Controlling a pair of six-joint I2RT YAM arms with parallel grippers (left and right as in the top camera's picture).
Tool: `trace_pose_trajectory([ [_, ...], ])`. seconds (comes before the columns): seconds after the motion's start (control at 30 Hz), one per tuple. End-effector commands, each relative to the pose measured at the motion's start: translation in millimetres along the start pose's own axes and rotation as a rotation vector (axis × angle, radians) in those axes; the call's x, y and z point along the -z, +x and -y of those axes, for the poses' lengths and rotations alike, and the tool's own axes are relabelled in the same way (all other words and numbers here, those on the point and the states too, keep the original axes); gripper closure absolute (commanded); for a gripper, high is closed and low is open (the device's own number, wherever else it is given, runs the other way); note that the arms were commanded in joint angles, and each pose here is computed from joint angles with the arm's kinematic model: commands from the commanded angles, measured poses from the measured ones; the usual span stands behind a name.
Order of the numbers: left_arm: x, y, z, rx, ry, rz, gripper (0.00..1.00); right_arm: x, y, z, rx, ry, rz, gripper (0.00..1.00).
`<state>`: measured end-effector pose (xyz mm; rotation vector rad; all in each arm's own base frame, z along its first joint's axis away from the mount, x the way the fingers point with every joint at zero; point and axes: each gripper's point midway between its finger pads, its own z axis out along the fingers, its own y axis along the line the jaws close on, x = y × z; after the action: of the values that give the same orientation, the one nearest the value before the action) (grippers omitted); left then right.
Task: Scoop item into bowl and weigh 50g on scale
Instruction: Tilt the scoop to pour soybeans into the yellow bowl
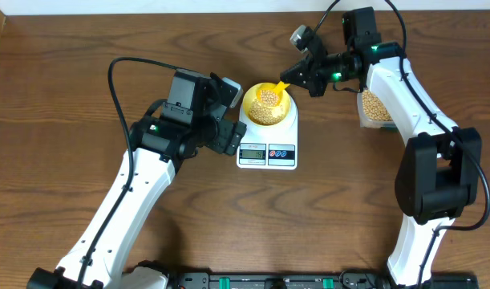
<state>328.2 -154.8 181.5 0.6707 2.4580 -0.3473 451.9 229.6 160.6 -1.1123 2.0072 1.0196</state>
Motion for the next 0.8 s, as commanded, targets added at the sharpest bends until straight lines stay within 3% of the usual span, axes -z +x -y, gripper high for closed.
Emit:
trace_pose_trajectory([
  [0.0,0.2,0.5,0.3,-0.014,0.006,0.001,0.13,-8.8,5.3,-3.3,0.008,-0.031,-0.004,0.99],
  [0.77,0.2,0.5,0.3,-0.014,0.006,0.001,0.13,-9.6,4.3,-5.9,0.031,-0.043,0.002,0.99],
])
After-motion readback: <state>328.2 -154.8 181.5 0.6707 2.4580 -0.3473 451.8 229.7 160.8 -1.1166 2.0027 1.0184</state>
